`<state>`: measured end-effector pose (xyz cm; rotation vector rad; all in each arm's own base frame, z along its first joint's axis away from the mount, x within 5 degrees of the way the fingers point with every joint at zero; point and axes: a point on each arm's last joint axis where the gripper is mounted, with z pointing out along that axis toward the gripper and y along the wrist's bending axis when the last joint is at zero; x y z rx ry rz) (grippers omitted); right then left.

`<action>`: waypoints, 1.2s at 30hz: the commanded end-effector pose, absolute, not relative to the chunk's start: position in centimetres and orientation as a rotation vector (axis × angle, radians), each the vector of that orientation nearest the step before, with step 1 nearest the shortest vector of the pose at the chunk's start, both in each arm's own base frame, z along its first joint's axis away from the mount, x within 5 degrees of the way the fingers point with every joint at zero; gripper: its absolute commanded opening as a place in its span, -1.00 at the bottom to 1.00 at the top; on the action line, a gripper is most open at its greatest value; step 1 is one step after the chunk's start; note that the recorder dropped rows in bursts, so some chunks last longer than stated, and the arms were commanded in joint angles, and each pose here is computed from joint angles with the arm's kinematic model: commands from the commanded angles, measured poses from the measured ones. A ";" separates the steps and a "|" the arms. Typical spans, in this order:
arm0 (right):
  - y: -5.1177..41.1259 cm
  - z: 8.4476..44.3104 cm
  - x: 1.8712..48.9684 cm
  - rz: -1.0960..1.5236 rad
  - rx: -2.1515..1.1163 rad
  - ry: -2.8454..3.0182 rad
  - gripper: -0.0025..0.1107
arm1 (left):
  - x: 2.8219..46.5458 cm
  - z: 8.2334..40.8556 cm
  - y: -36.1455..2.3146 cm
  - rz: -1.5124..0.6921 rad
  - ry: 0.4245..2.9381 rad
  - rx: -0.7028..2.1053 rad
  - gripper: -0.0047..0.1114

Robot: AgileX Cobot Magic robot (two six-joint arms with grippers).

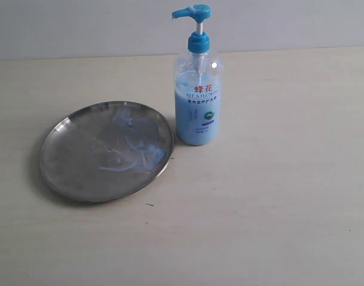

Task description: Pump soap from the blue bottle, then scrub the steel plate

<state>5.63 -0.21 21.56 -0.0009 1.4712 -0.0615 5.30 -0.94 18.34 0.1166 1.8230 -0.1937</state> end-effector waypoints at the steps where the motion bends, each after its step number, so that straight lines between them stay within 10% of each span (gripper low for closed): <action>1: -0.2 23.1 5.3 -0.077 -0.011 1.286 -0.96 | 5.3 18.3 -0.9 -0.188 1.814 0.119 -0.92; 36: 2.2 27.7 9.8 0.088 -0.307 1.790 -0.96 | 5.3 18.3 -0.9 -0.188 1.814 0.119 -0.92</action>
